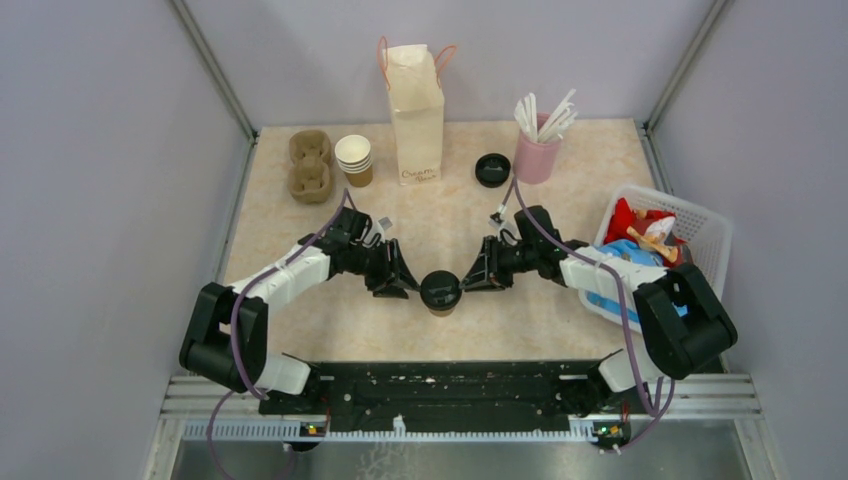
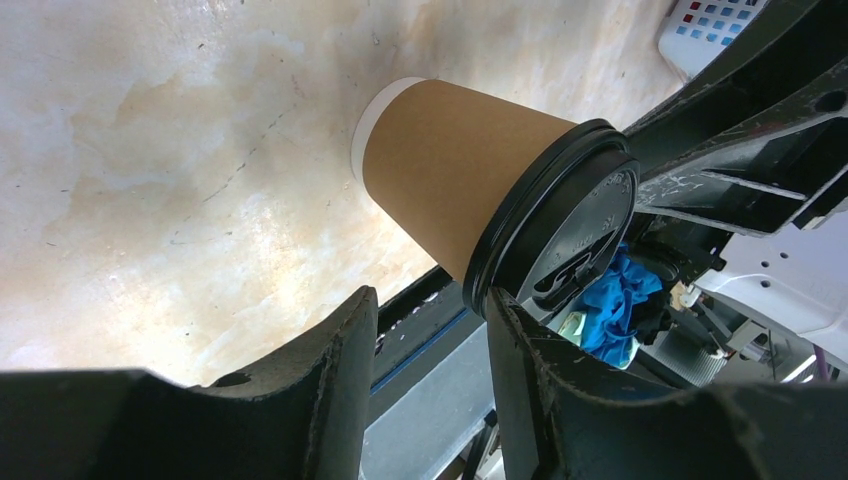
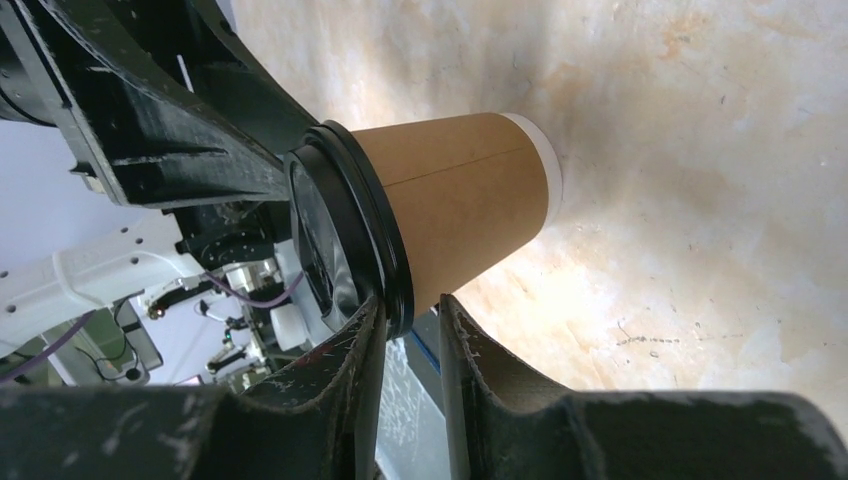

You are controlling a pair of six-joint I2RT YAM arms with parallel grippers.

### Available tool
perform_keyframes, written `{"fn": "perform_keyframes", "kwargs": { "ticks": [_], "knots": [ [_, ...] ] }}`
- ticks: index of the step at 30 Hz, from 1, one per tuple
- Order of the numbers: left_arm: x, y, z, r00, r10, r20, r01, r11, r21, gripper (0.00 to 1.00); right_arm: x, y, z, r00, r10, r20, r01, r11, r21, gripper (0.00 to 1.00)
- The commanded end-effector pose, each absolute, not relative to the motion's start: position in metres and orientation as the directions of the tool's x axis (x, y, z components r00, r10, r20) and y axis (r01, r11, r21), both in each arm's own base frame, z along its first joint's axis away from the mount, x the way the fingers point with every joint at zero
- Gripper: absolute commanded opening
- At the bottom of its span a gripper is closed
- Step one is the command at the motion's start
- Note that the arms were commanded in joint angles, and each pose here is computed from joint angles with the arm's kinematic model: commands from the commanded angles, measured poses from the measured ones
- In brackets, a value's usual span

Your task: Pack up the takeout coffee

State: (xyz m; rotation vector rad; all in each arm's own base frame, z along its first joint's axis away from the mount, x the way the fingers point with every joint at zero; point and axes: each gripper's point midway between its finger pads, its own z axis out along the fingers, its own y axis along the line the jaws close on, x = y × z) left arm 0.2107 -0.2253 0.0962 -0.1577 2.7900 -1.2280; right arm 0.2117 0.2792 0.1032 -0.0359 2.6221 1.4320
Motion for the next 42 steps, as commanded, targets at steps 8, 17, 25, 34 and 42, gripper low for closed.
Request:
{"fn": "perform_keyframes", "kwargs": {
  "ticks": [8,17,25,34,42],
  "knots": [
    [0.215,-0.228,0.093,-0.991,-0.121,-0.055,-0.039,0.659,-0.751,0.45,0.21,0.282,0.092,-0.987,0.042,-0.158,-0.108,0.56,0.821,0.25],
    [0.189,-0.211,0.05,-0.992,-0.128,0.013,-0.105,0.751,-0.652,0.41,0.202,0.271,0.058,-0.985,0.038,-0.168,-0.106,0.635,0.765,0.25],
    [0.161,-0.188,0.007,-0.988,-0.141,0.057,-0.149,0.814,-0.562,0.38,0.192,0.255,0.02,-0.985,0.018,-0.17,-0.11,0.696,0.709,0.25],
    [0.201,-0.203,0.072,-0.988,-0.128,-0.081,-0.051,0.787,-0.615,0.43,0.219,0.259,0.1,-0.963,0.008,-0.27,-0.195,0.67,0.716,0.3],
    [0.217,-0.204,0.116,-0.976,-0.113,-0.185,0.026,0.788,-0.615,0.57,0.228,0.238,0.134,-0.932,-0.071,-0.354,-0.285,0.749,0.599,0.41]
  ]
}}
